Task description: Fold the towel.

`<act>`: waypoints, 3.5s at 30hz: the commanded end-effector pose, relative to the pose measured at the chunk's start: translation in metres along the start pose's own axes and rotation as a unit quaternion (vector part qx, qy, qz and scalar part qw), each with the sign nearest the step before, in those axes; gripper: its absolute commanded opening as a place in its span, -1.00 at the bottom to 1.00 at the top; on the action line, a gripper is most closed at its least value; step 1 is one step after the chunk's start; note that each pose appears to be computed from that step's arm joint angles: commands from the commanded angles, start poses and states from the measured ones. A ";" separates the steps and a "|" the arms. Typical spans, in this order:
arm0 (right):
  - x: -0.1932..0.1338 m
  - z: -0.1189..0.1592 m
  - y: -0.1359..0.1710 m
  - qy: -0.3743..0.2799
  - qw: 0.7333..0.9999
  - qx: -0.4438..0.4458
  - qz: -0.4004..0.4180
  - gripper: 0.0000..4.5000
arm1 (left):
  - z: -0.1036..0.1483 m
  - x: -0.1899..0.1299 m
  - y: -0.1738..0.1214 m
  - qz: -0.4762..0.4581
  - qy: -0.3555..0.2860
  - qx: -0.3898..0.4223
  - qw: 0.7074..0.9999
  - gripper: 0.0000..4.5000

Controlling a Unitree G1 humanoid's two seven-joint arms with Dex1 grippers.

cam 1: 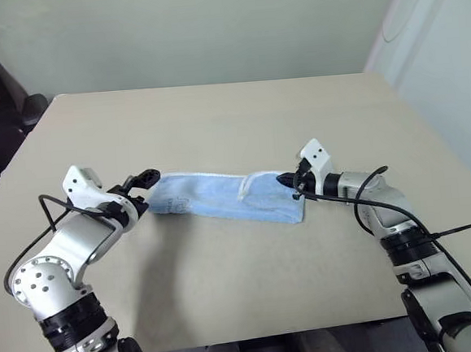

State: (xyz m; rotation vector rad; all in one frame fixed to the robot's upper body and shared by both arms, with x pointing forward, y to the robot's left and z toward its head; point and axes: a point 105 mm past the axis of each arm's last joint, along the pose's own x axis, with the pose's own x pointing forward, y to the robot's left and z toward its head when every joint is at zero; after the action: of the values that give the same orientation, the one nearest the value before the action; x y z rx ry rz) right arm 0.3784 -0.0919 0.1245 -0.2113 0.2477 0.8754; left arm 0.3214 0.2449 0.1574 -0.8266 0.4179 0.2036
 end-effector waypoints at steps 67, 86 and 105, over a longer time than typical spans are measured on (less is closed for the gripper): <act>-0.072 0.010 -0.064 -0.056 0.983 0.042 -0.168 -1.00 | -0.111 0.000 -0.157 -0.352 0.144 0.448 0.809 -0.99; -0.098 0.000 -0.065 -0.068 0.967 0.060 -0.240 -1.00 | -0.208 0.014 -0.174 -0.421 0.247 0.537 0.688 -0.79; -0.095 0.023 -0.036 -0.097 0.980 0.061 -0.163 -1.00 | -0.091 0.021 -0.181 -0.449 0.112 0.384 0.799 0.40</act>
State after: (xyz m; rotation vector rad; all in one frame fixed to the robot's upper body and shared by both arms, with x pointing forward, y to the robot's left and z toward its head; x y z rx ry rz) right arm 0.3570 -0.1838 0.1599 -0.0403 0.1383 0.4968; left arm 0.3696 0.0507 0.2000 -0.1724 0.3284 -0.9272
